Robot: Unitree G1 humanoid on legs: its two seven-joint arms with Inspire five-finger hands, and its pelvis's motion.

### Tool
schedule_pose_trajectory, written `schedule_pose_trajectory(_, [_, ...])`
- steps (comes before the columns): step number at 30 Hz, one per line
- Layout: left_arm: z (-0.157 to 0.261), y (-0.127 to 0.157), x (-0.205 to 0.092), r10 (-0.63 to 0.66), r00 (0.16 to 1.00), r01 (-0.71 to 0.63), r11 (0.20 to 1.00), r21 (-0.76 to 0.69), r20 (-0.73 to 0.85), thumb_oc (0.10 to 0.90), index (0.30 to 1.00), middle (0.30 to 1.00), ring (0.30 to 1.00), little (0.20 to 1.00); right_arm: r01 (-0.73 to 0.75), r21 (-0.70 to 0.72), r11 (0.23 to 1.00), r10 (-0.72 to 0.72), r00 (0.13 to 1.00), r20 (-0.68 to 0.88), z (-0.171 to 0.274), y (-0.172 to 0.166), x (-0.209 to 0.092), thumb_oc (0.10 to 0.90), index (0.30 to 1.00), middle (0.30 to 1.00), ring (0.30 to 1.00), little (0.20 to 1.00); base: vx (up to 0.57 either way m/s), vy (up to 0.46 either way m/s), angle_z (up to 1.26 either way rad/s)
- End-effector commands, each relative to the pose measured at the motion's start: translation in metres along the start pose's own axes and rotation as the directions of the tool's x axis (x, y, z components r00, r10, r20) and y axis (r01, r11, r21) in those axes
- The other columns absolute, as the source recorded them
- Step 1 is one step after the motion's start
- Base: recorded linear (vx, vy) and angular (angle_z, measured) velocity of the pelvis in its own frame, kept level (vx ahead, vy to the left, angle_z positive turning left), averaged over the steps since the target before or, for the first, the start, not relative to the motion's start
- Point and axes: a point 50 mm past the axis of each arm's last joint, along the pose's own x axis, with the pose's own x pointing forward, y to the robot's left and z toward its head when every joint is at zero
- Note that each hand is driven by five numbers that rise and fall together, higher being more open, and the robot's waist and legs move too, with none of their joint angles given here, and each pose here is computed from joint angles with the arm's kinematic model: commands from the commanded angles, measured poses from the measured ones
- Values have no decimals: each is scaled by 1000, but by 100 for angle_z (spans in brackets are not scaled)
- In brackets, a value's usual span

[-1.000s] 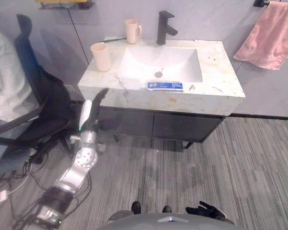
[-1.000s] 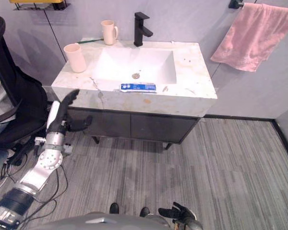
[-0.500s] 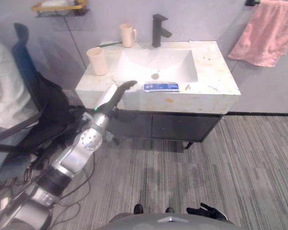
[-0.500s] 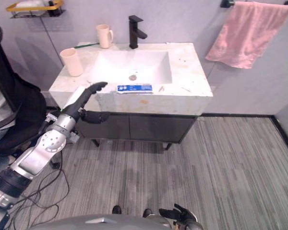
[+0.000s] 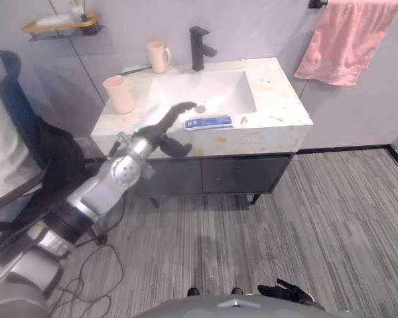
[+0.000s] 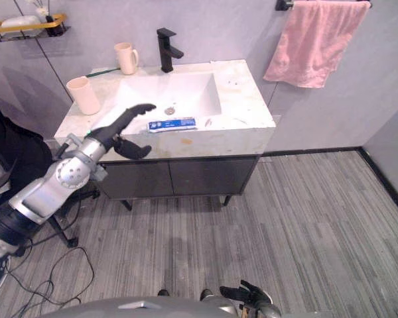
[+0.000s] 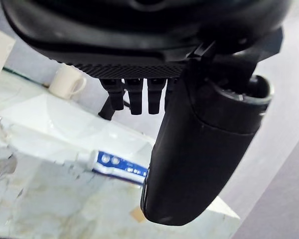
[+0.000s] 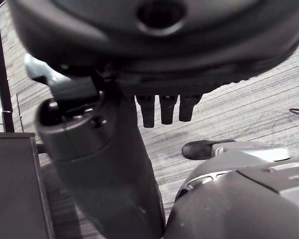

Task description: Organize the bathroom.

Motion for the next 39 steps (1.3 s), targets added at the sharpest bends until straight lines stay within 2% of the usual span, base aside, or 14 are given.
schedule_pose_trajectory(1, [34, 81, 18, 264, 945, -287, 952, 103, 194, 800, 900, 900, 900, 900, 16, -22, 1000, -16, 1000, -2, -1, -12, -1, 800, 900, 900, 900, 900, 57, -59, 0])
schedule_pose_trajectory(10, [45, 78, 34, 188, 959, -217, 968, 124, 210, 800, 900, 900, 900, 900, 21, 13, 1000, -21, 999, 38, 13, -13, 0, 800, 900, 900, 900, 900, 54, -91, -4])
schedule_pose_trajectory(15, [30, 81, 35, 203, 960, -230, 964, 132, 191, 800, 900, 900, 900, 900, 35, 12, 999, -36, 997, 65, 22, -23, 0, 800, 900, 900, 900, 900, 132, 4, -19])
schedule_pose_trajectory(19, [23, 84, 32, 231, 962, -250, 960, 126, 144, 800, 900, 900, 900, 900, 60, -52, 997, -56, 996, 63, 25, -27, 0, 800, 900, 900, 900, 900, 203, 128, -32])
schedule_pose_trajectory(21, [24, 85, 31, 228, 965, -245, 960, 138, 128, 800, 900, 900, 900, 900, 54, -17, 998, -52, 996, 73, 28, -24, 1, 800, 900, 900, 900, 900, 174, 101, -67])
schedule_pose_trajectory(24, [18, 93, 30, 241, 965, -255, 954, 157, 102, 800, 900, 900, 900, 900, 22, -74, 997, -16, 997, 81, 27, -12, 2, 800, 900, 900, 900, 900, 108, 48, -87])
schedule_pose_trajectory(33, [20, 108, 42, 251, 964, -261, 953, 152, 84, 800, 900, 900, 900, 900, 8, -67, 998, -5, 999, 46, 21, -13, 2, 800, 900, 900, 900, 900, 103, 4, 4])
schedule_pose_trajectory(39, [5, 107, 41, 143, 990, -139, 974, 180, -10, 800, 900, 900, 900, 900, 13, -54, 998, -12, 1000, 28, 21, -18, 1, 800, 900, 900, 900, 900, 72, -47, 27])
